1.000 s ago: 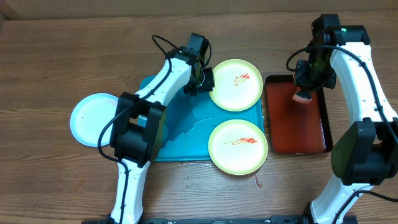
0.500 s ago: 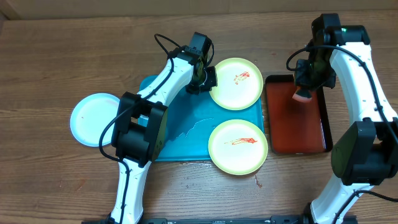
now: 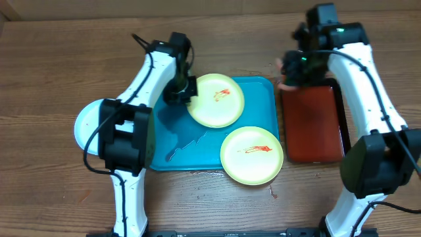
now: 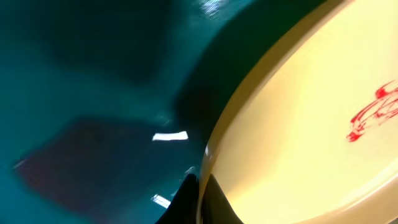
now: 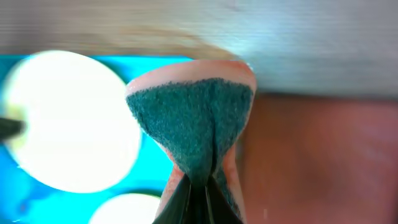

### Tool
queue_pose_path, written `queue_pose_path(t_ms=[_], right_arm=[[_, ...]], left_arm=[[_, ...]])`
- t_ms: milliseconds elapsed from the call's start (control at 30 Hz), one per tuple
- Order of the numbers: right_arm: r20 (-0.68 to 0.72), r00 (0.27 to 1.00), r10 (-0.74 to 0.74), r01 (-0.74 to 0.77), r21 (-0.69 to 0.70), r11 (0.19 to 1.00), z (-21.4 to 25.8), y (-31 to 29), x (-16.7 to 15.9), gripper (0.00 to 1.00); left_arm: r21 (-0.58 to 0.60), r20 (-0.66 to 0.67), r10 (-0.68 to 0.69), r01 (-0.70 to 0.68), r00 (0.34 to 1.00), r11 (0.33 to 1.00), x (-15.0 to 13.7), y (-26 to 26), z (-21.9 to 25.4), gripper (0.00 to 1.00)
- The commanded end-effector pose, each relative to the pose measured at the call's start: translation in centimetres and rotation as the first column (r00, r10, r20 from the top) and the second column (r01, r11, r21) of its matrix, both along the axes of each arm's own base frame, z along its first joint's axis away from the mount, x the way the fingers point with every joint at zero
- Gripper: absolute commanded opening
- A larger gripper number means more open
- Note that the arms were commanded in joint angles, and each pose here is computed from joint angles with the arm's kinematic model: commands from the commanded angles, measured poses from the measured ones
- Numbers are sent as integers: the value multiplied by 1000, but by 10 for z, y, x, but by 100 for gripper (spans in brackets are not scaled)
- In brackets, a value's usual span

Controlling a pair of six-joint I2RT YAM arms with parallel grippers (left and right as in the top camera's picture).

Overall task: Clean dirty plates on tray and stack at the side
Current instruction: 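Grip the yellow plate's rim and drag it toward the tray center, left gripper, then lower the sponge onto the yellow plate with the right gripper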

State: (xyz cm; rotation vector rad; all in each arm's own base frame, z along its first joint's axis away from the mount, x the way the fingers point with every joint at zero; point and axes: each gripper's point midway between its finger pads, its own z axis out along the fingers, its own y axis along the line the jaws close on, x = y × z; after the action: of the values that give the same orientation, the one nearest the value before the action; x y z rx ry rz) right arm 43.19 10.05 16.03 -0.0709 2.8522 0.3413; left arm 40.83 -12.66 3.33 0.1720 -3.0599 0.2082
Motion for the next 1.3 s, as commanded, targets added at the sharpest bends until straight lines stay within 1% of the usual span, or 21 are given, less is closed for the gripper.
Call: queue_pose_path(t_ms=[0,67,200,300,367,400,600,867,1100,1167,1267], right_arm=[[64,987,148,-154,113,982,19,68,-4,4],[98,973,209,-220,117,968,21,99,-9,4],[109,974,196,-207,98,973,11,142,-12,4],[74,972,222,-229,107,968,-12,172,-20,4],[38,969,245,-248,100,964,-29,185,-27,4],[28,967,254,-255,97,962,-34,188,-29,4],[-4,964,264,-263,83,961,-49,201,-38,4],[-88,959,268,-263,57,963,-93,204,-41,4],[-128,952,277,-272,52,961,-127,217,-46,4],[-137,952,273,-269,50,962,-136,218,-45,4],[-149,951,270,-265,52,963,-145,219,-45,4]], left_arm=[[49,22,-95,94,995,994,-4,10,16,4],[51,1,-114,114,993,992,-9,11,16,4],[59,-33,-153,155,988,986,-18,15,16,4],[137,-62,-158,165,986,977,-24,30,13,4],[186,-70,-153,164,986,969,-25,39,10,4],[192,-70,-153,164,986,968,-25,40,9,4],[194,-47,-108,115,993,974,-19,47,7,4],[169,-60,-80,89,995,982,-20,53,7,4],[71,-65,-86,91,994,993,-20,44,8,4],[63,-68,-88,92,994,994,-21,43,8,5],[13,-74,-120,122,990,992,-24,36,9,4]])
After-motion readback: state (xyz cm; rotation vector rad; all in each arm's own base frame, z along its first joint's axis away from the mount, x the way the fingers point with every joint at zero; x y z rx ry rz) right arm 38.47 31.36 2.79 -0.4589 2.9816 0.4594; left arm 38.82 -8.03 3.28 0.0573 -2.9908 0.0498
